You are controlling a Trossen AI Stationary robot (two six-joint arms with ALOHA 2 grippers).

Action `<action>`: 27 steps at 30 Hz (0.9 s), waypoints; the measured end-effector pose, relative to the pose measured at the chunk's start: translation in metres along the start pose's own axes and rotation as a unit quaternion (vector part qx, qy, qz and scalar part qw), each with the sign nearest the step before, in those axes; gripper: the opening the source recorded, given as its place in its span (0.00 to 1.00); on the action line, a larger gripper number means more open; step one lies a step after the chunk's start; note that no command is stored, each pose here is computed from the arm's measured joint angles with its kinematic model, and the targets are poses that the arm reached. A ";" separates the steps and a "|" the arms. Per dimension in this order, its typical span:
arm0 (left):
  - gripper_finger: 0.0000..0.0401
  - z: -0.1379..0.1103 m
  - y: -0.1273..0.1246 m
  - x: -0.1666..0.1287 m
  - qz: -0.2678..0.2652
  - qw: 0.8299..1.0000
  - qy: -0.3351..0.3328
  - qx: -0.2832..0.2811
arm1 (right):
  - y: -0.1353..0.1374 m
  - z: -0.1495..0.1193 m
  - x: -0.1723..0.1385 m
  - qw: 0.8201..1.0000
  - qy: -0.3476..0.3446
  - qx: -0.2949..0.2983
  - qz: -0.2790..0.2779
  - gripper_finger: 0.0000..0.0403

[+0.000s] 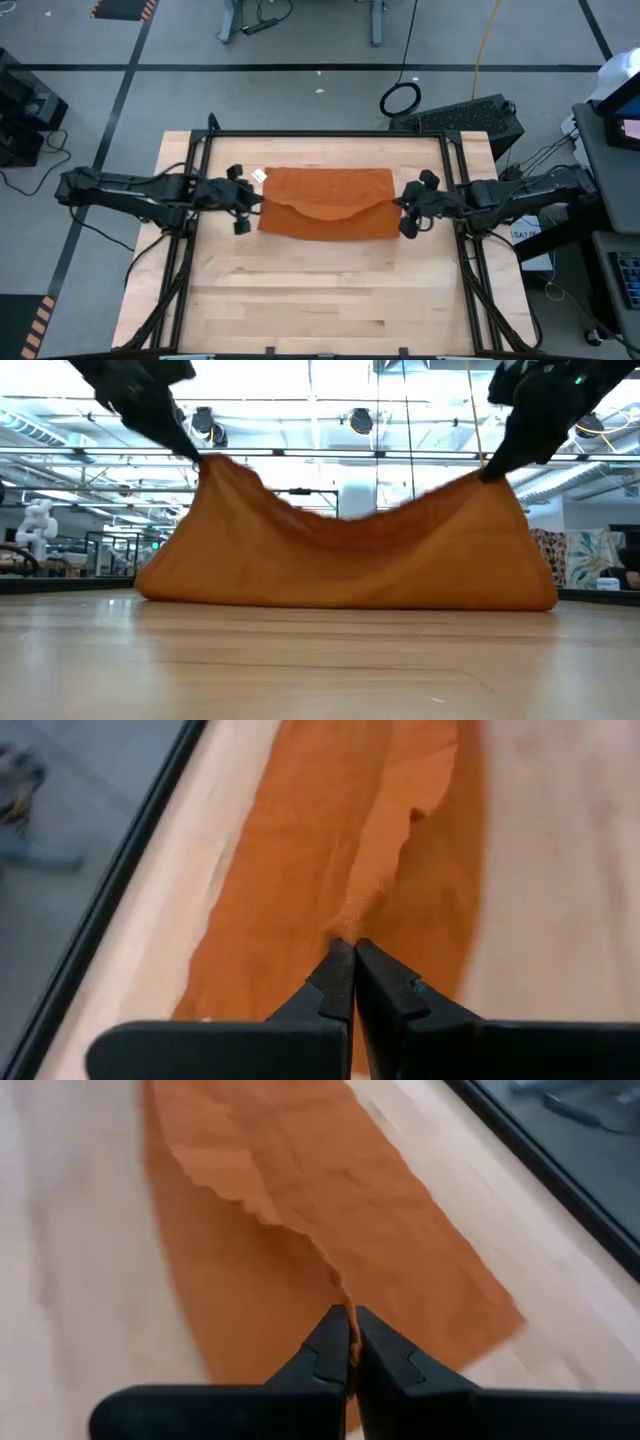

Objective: Roll towel
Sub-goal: Roll the brown towel

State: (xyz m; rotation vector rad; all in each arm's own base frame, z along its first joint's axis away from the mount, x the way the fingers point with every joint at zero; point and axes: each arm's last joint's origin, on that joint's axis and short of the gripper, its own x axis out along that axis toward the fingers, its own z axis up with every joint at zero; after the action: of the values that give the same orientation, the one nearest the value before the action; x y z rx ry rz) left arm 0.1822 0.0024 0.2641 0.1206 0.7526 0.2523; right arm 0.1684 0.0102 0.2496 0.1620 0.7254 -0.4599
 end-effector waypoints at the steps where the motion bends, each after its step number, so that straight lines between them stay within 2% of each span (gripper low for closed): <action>1: 0.03 -0.001 0.001 0.007 0.015 1.000 0.016 -0.004 | -0.001 0.000 0.005 1.000 0.010 -0.002 -0.011 0.00; 7: 0.03 -0.006 0.007 0.043 0.068 0.993 0.094 -0.008 | -0.010 -0.002 0.035 0.993 0.081 -0.032 -0.074 0.00; 13: 0.03 -0.009 0.021 0.064 0.116 0.985 0.126 -0.026 | -0.018 0.000 0.057 0.985 0.102 -0.060 -0.127 0.00; 19: 0.03 -0.016 0.036 0.077 0.138 0.976 0.160 -0.047 | -0.026 0.003 0.071 0.981 0.110 -0.072 -0.139 0.00; 27: 0.03 -0.019 0.041 0.086 0.124 0.976 0.170 -0.060 | -0.029 0.001 0.081 0.978 0.129 -0.073 -0.148 0.00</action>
State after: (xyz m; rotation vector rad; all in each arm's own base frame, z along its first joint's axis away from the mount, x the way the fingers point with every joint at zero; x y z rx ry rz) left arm 0.2220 0.0651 0.2024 0.0569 1.0621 0.5652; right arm 0.2083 -0.0443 0.1969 -0.0262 1.0426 -0.6745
